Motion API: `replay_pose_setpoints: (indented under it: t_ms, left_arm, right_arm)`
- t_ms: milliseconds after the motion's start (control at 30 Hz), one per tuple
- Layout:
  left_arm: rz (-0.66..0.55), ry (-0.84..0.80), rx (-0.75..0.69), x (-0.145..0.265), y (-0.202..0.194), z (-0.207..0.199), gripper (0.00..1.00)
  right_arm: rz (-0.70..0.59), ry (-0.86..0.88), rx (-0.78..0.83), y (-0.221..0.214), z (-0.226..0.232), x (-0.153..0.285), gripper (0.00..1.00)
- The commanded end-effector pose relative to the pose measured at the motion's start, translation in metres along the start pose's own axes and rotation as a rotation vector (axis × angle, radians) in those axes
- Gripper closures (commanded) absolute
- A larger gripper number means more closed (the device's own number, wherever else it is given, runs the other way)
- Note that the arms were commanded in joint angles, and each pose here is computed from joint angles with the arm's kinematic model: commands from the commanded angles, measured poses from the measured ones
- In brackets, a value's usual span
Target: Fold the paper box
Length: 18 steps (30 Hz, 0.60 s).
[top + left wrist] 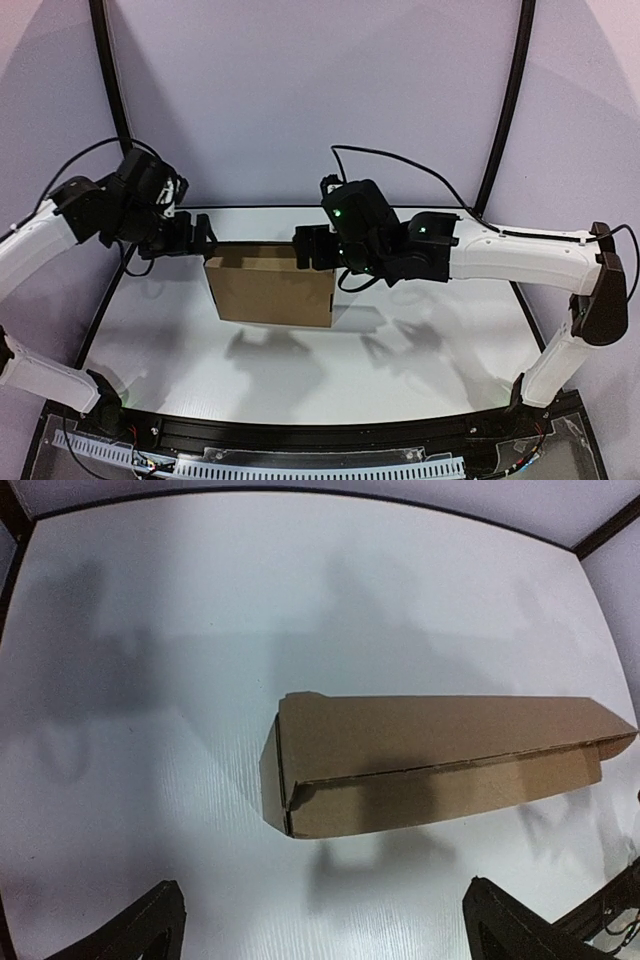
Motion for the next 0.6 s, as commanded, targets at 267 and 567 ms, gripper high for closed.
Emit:
replay_pose_setpoints:
  t_ms: [267,567]
  left_arm:
    - [-0.155,0.154,0.122,0.018,0.058,0.014,0.01]
    - [0.013,0.169,0.205,-0.049,0.028,0.032,0.12]
  right_arm:
    - [0.038,-0.022,-0.242,0.027,-0.037,0.007,0.03]
    - [0.246,0.049,-0.31,-0.044,-0.032,-0.03,0.35]
Point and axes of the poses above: each gripper's point midway between its finger pads, its own x axis back along the fingers, its own z axis along the line the jaws close on, y = z × x, the point moved 1 cm from there along x, back along the fingers, and after that the axes turned 15 degrees about x, right-handed, at the moved point
